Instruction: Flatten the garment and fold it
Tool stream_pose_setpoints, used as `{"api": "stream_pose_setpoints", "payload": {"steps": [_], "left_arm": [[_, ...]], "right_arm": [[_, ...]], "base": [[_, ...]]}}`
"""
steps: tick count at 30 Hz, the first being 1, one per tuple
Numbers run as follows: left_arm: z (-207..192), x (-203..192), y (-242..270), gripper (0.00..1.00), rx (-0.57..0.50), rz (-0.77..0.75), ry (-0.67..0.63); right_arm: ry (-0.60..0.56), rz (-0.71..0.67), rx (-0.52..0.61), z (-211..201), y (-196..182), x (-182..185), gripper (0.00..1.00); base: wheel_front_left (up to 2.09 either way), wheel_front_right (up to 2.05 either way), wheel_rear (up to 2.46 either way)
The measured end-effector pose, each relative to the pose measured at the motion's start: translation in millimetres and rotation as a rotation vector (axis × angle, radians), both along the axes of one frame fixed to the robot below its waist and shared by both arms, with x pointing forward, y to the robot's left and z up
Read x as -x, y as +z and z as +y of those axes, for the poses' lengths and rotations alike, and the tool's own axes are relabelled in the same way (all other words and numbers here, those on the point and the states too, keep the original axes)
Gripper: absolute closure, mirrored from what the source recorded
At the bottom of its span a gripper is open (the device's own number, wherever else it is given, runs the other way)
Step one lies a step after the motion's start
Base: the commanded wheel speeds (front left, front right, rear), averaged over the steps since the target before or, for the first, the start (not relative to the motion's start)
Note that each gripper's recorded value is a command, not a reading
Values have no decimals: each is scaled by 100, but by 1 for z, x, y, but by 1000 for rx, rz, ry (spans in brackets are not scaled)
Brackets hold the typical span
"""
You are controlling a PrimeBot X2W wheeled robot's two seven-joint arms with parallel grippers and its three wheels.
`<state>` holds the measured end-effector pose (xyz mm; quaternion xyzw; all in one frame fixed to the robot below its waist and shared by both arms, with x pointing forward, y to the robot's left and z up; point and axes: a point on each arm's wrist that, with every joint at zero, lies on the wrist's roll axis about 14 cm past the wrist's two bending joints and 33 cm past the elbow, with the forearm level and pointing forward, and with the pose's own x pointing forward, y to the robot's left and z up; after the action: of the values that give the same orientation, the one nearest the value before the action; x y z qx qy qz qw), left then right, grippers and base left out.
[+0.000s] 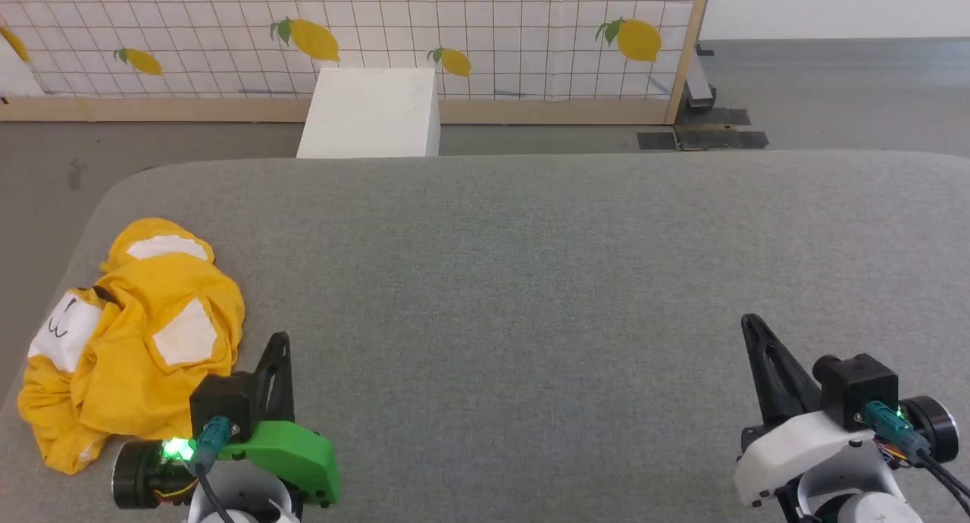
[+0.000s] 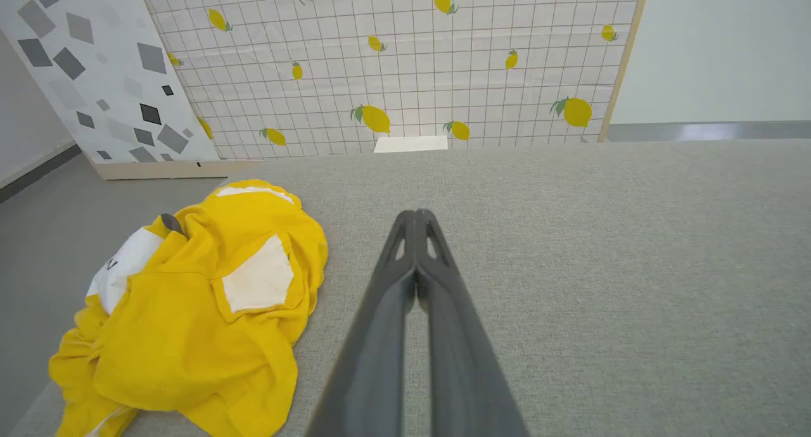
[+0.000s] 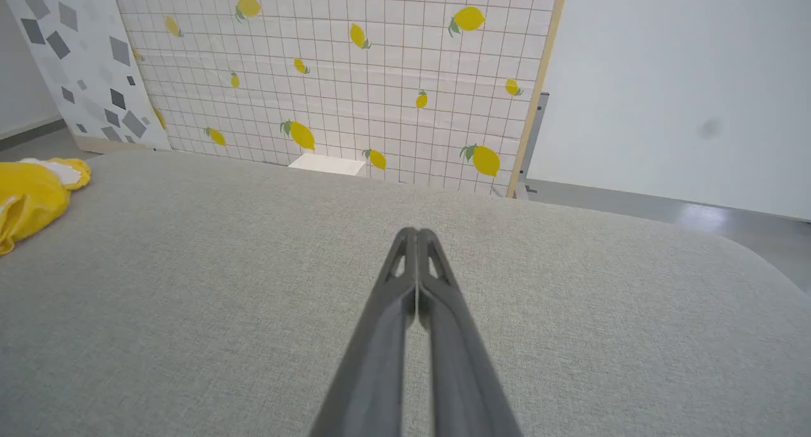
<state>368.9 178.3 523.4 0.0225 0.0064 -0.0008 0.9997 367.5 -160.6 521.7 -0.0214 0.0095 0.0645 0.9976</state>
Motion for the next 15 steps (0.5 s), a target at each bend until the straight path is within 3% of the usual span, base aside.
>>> {"api": "stream_pose_setpoints", "payload": {"steps": [15], "left_arm": [[0,0,0,100,0,0,0]], "right_arm": [[0,0,0,0,0,0,100]], "base": [[0,0,0]]}}
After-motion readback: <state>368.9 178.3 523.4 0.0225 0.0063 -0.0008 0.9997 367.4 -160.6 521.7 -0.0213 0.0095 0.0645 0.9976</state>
